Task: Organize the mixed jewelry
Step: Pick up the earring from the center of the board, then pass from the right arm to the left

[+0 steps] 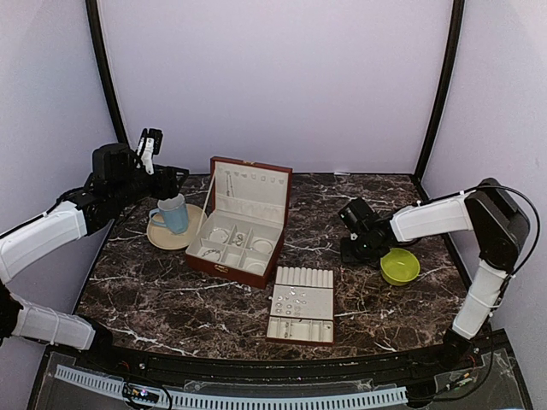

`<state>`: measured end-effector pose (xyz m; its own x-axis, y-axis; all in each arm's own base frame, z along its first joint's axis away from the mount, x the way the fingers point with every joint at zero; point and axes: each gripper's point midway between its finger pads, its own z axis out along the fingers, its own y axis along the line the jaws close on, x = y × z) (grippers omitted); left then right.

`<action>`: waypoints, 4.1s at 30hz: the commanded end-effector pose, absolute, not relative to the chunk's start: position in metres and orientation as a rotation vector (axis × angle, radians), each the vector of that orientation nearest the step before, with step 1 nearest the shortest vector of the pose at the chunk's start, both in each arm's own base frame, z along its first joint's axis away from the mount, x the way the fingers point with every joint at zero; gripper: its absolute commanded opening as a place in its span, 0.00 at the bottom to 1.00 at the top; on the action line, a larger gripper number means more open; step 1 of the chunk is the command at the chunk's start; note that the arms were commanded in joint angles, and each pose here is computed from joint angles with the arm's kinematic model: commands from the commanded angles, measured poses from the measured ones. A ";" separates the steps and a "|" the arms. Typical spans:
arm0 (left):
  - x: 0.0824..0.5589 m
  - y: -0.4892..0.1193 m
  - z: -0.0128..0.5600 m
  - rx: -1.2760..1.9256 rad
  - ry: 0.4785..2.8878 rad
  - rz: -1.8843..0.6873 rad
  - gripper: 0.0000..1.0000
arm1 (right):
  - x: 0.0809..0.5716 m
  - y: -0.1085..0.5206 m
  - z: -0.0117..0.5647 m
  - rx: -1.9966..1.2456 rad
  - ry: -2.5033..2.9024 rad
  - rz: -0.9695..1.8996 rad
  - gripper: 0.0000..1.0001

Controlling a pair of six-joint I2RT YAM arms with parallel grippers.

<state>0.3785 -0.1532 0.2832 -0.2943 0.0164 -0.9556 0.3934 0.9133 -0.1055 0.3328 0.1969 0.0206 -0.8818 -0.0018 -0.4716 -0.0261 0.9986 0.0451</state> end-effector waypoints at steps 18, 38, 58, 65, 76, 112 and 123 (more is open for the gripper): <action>0.372 -0.153 0.291 0.330 1.808 -0.383 0.69 | 0.344 0.205 0.034 0.010 2.589 0.104 0.01; 0.302 -0.326 0.227 0.839 1.772 -0.843 0.64 | 0.324 0.262 0.090 -0.207 2.438 0.611 0.01; 0.290 -0.461 0.134 1.133 1.781 -0.856 0.48 | 0.271 0.315 0.130 -0.411 2.338 0.818 0.02; 0.279 -0.465 0.126 1.190 1.775 -0.862 0.42 | 0.272 0.316 0.134 -0.415 2.326 0.812 0.02; 0.278 -0.470 0.118 1.218 1.780 -0.848 0.28 | 0.273 0.320 0.135 -0.426 2.327 0.812 0.02; 0.273 -0.478 0.123 1.238 1.745 -0.872 0.00 | 0.273 0.322 0.131 -0.435 2.333 0.795 0.02; 0.276 -0.470 0.148 1.091 1.758 -0.915 0.00 | 0.279 0.307 0.168 -0.323 2.192 0.877 0.43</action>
<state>0.2767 -0.4718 0.1140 -0.2448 0.3972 -0.8845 0.9403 0.3199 -0.1166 0.2706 0.3094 0.1336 -0.7537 -0.0586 -0.6546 -0.4504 0.7715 0.4494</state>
